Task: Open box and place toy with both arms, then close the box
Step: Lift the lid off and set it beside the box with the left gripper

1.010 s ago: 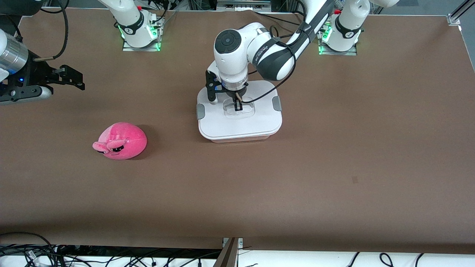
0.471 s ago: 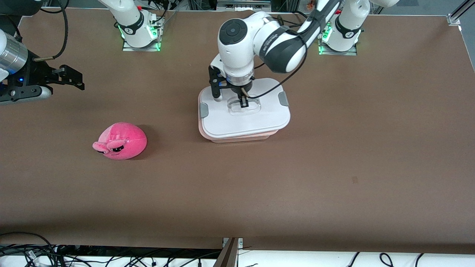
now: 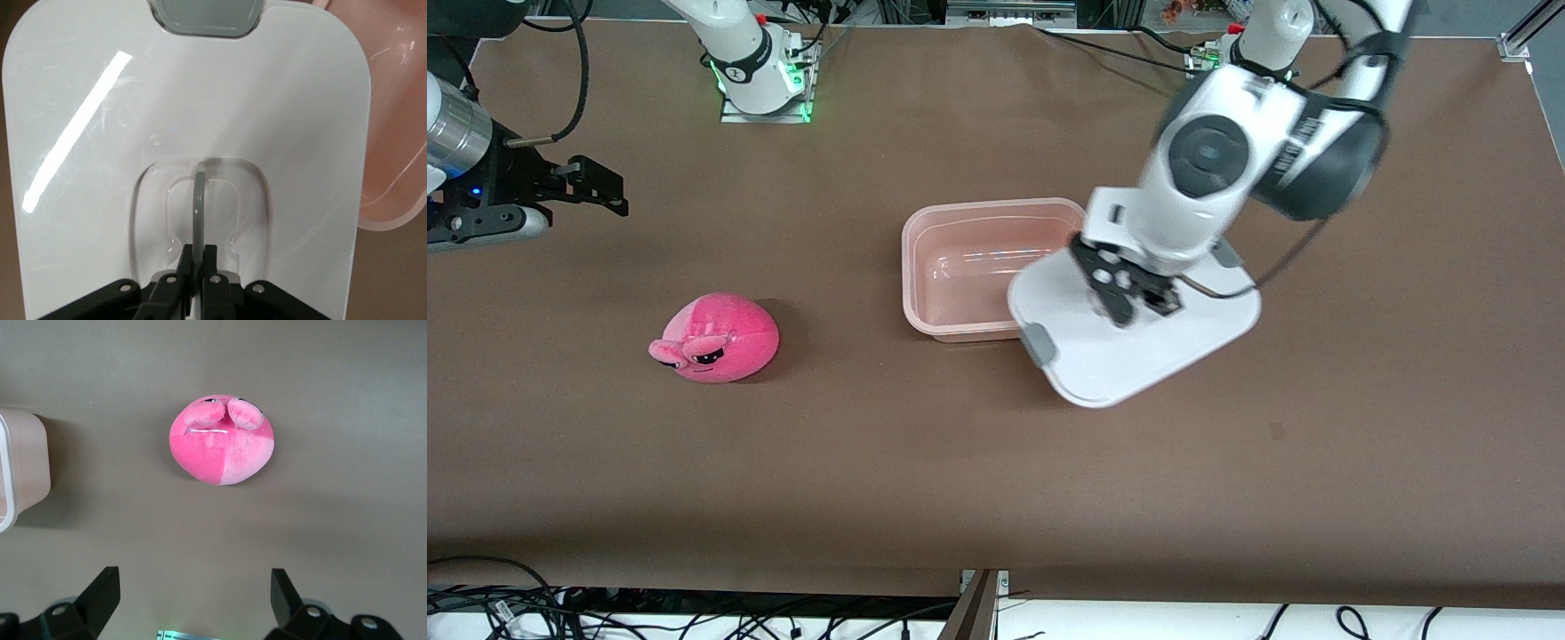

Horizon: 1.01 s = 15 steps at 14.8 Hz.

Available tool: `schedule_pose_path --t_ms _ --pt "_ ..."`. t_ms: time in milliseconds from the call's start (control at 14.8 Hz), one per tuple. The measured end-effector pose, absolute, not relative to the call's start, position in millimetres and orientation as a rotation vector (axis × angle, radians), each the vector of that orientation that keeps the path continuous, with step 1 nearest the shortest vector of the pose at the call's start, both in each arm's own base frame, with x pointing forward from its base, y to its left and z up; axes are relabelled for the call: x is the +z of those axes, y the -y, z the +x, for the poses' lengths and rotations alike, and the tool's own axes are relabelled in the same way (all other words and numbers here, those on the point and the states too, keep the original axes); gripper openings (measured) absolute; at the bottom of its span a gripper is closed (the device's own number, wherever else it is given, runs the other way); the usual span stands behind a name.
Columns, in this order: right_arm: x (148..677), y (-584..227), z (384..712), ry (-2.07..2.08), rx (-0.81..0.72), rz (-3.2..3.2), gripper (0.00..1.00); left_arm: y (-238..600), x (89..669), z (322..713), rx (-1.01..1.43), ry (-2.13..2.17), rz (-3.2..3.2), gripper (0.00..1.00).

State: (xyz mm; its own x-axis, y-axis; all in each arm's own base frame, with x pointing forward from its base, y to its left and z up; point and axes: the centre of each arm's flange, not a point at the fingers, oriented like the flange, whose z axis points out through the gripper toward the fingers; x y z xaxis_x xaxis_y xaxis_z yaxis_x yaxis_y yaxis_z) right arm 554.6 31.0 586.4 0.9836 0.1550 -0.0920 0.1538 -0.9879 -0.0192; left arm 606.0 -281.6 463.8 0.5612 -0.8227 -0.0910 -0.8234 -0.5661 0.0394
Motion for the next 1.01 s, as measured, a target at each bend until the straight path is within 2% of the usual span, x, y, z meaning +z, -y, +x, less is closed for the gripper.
schedule_pose_path --t_ms 269,471,1010 --pt "586.4 -30.6 554.6 0.243 0.146 -3.117 1.0 132.1 490.2 650.6 0.164 -1.311 -2.863 0.07" --pt "586.4 -30.5 554.6 0.243 0.146 -3.117 1.0 40.5 498.0 660.7 0.179 -1.324 -2.881 0.07" --pt "578.1 -30.8 558.4 0.243 0.161 -3.117 1.0 -51.4 490.9 655.0 0.243 -1.449 -2.867 0.07"
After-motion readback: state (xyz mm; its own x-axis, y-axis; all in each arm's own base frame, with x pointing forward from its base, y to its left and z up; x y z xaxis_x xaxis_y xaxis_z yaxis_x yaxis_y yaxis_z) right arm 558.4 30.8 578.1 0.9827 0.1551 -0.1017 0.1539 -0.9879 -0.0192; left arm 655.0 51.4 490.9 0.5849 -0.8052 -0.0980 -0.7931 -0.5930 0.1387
